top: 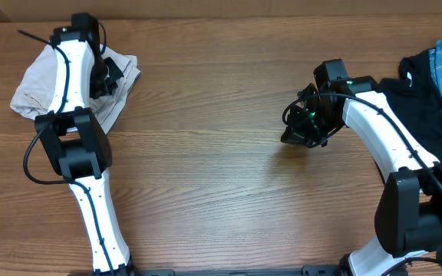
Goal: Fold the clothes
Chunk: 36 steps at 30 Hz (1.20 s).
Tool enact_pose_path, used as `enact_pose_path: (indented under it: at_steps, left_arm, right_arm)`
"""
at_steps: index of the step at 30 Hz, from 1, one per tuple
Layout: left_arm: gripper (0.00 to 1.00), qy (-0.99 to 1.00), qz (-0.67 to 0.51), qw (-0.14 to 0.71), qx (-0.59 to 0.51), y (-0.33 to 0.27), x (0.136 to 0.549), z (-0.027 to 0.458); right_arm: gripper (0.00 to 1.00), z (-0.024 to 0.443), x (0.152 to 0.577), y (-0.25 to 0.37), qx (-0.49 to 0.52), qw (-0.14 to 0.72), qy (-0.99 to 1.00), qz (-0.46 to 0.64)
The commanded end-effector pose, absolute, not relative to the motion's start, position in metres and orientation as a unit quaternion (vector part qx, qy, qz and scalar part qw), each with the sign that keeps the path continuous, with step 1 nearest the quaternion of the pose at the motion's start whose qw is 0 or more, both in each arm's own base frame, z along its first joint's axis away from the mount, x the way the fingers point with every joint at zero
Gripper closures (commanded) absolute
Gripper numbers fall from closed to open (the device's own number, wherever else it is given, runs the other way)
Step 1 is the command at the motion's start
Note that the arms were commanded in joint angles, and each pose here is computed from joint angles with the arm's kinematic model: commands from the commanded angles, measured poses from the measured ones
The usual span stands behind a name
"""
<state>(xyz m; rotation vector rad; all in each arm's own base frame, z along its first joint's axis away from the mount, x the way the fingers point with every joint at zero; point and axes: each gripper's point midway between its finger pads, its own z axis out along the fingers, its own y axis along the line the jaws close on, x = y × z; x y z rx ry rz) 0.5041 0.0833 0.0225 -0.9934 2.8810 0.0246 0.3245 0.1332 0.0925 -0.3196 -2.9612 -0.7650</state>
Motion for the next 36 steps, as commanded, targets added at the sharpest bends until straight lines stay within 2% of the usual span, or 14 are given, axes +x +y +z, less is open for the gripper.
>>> enact_pose_path:
  at_steps: [1,12,19,24,30,33,36]
  left_arm:
    - [0.96,0.942,-0.007,0.043,-0.333,0.08,0.501,0.01]
    - [0.96,0.907,-0.081,0.16,-0.381,0.073,0.561,-0.03]
    - [0.96,0.913,-0.083,0.224,-0.33,0.077,0.592,-0.039]
    - [0.96,0.929,-0.069,0.221,-0.289,0.079,0.595,0.01]
    - [0.96,0.931,-0.064,0.231,-0.276,0.078,0.585,0.113]
    - [0.96,0.931,-0.02,0.22,-0.29,0.09,0.556,0.156]
    - [0.96,0.935,0.029,0.182,-0.302,0.1,0.525,0.164]
  right_arm:
    - [0.96,0.095,0.327,0.135,-0.102,0.03,-0.961,-0.256]
    - [0.96,0.095,0.327,0.135,-0.102,0.031,-0.961,-0.256]
    - [0.96,0.095,0.326,0.135,-0.103,0.033,-0.961,-0.255]
    - [0.96,0.094,0.321,0.134,-0.106,0.042,-0.961,-0.253]
    - [0.96,0.095,0.32,0.135,-0.106,0.045,-0.96,-0.254]
    - [0.96,0.095,0.318,0.135,-0.107,0.049,-0.96,-0.255]
    - [0.96,0.096,0.318,0.137,-0.106,0.05,-0.959,-0.259]
